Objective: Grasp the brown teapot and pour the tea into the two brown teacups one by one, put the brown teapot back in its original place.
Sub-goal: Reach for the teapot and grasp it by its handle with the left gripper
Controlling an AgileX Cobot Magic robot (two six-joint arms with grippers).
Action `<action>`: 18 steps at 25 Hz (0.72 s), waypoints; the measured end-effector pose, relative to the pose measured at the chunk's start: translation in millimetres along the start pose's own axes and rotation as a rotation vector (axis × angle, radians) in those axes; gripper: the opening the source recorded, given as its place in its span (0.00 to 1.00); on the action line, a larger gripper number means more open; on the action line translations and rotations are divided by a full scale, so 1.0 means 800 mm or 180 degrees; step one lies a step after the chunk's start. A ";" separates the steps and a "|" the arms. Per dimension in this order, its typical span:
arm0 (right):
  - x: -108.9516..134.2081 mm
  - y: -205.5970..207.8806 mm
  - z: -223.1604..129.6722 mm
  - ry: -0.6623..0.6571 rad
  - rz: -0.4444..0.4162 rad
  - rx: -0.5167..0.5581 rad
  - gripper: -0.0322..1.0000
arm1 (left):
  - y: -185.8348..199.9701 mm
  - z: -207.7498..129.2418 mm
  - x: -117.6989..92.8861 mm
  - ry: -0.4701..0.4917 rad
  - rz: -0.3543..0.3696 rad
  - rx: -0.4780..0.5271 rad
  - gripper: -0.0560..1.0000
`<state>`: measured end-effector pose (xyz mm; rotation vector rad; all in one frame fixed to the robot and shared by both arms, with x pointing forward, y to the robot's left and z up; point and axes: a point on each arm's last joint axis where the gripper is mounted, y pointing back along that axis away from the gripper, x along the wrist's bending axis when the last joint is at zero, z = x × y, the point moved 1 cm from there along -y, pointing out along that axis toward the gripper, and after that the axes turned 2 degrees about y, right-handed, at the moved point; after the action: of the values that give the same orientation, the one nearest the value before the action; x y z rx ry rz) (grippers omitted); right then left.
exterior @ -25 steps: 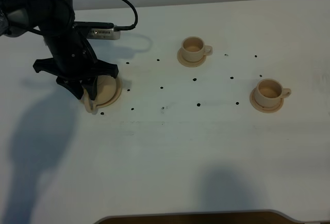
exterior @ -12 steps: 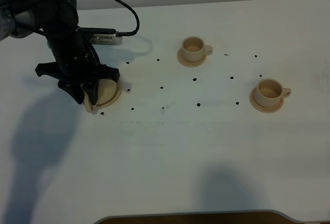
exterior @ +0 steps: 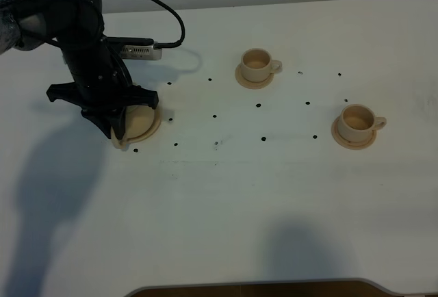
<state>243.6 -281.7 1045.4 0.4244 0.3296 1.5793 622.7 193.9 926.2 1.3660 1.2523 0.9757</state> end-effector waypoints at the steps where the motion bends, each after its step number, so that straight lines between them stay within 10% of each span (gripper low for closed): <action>1: 0.000 0.000 0.000 0.0000 0.0000 0.0000 0.46 | 0.000 0.000 0.000 0.0000 0.0000 -0.0004 0.18; 18: 0.000 0.000 0.000 0.0000 0.0000 0.0000 0.46 | 0.014 0.002 -0.001 -0.0216 0.0013 -0.0083 0.18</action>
<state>243.6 -281.7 1045.4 0.4244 0.3296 1.5793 625.8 193.7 937.0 1.3706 1.1827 0.9377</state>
